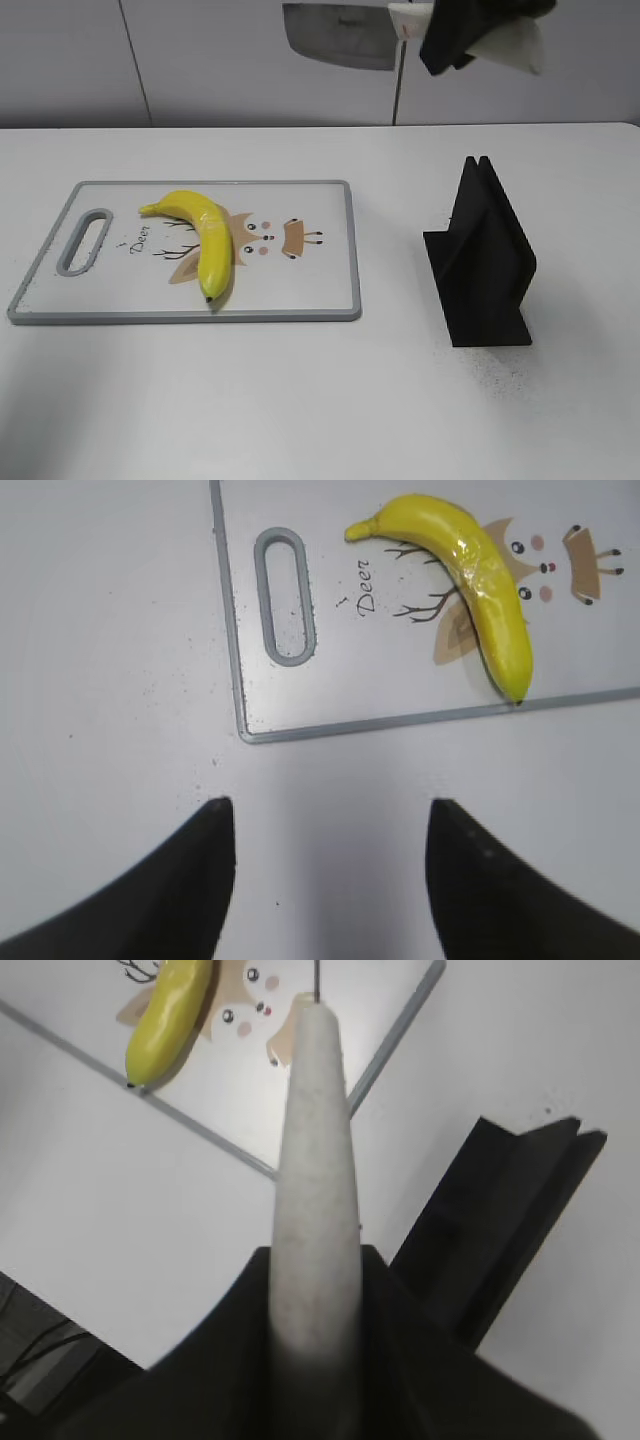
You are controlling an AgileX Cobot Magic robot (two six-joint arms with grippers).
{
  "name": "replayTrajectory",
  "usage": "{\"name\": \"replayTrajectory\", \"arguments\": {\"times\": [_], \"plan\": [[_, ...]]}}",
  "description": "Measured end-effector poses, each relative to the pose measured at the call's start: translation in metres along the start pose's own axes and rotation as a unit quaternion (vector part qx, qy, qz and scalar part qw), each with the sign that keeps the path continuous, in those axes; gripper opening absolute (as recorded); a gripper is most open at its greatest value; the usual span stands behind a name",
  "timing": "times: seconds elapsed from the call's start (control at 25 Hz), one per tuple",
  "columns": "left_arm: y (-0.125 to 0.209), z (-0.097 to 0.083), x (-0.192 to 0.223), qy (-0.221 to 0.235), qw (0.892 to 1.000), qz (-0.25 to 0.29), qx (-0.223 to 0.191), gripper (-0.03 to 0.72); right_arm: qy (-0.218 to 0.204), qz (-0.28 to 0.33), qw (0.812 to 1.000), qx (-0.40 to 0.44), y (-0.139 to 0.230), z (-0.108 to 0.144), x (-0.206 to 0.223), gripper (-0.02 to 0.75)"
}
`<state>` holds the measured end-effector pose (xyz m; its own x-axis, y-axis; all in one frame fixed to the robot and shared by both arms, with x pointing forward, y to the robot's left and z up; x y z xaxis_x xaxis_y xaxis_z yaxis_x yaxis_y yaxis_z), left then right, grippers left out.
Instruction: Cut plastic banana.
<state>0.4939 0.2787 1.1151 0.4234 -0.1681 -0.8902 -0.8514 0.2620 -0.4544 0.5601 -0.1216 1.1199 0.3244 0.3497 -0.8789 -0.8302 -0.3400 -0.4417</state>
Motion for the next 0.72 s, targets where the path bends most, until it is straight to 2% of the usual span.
{"name": "replayTrajectory", "arguments": {"times": [0.32,0.72], "plan": [[0.063,-0.024,-0.045,-0.017,0.998,-0.063,0.010,0.590,0.005,-0.030,0.998,0.052,0.072,-0.003,-0.013,0.163],[0.154,-0.051,-0.059,-0.035,0.990,-0.133,0.022,0.589,0.006,-0.050,0.994,0.096,0.142,-0.007,-0.019,0.163]]}}
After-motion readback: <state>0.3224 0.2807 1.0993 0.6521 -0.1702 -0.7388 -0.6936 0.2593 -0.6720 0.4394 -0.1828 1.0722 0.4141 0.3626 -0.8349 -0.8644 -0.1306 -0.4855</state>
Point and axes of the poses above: a point on each arm's last joint axis where the gripper is mounted, x pointing out along that axis toward the gripper, z along the wrist's bending axis when the last joint is at zero, y = z × x, the point moved 3 cm from there along x, pointing out along that axis toward the gripper, and after that the axes turned 4 degrees about x, right-handed, at the moved point
